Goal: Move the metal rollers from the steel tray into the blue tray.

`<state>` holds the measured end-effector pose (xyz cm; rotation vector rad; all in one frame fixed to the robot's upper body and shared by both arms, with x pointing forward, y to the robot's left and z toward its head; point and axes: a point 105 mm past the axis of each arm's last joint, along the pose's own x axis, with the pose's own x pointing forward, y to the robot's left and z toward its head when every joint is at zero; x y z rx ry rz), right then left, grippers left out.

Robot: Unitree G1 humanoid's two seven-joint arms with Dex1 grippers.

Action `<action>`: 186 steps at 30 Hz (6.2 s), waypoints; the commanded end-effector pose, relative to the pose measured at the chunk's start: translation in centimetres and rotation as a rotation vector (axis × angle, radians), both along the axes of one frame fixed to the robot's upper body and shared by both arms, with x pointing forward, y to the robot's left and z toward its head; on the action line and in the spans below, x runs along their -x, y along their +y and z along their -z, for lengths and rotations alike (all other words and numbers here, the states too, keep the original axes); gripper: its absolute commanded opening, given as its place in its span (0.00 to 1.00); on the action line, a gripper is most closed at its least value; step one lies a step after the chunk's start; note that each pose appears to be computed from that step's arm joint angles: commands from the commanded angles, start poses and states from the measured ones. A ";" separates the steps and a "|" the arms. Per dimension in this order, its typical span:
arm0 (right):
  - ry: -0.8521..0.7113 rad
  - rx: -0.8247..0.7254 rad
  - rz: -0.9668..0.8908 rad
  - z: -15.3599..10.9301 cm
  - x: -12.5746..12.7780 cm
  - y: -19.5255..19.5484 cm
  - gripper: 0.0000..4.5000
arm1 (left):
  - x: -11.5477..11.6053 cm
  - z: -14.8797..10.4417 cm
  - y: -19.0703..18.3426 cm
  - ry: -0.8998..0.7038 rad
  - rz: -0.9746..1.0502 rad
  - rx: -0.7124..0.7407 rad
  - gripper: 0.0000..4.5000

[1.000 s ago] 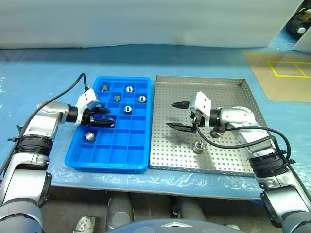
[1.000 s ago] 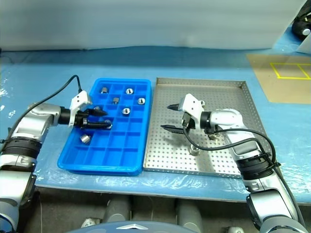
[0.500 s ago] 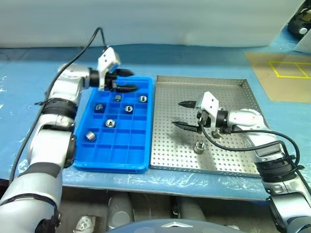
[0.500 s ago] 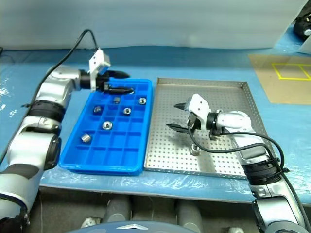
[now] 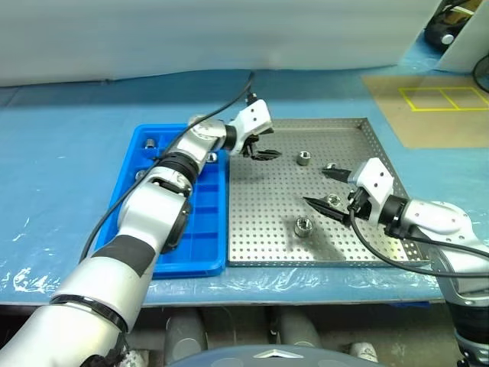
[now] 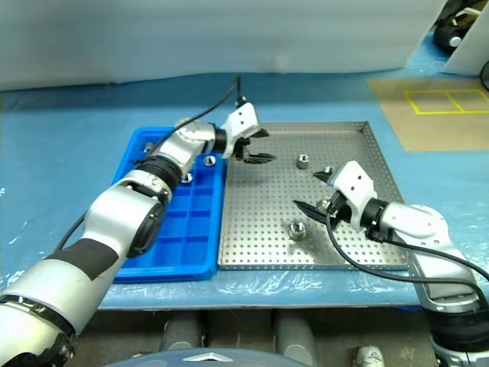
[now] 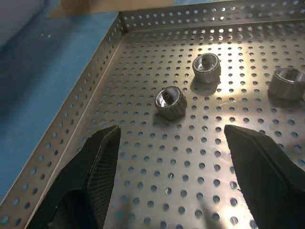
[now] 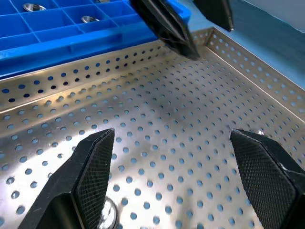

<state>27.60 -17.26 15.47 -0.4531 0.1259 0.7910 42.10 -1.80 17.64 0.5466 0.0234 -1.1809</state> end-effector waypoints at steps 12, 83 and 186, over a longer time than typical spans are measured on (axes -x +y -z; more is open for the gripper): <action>-0.045 0.009 0.139 -1.4 3.3 -1.1 0.89 | -0.4 3.5 -3.7 -0.058 -0.225 -0.069 0.81; -0.055 -0.019 0.117 -1.6 1.6 -0.5 0.89 | 10.6 8.3 -2.8 0.185 0.708 -0.179 0.81; -0.005 -0.072 -0.594 -1.6 -3.5 11.4 0.89 | 14.5 3.5 24.3 0.311 -0.176 0.038 0.39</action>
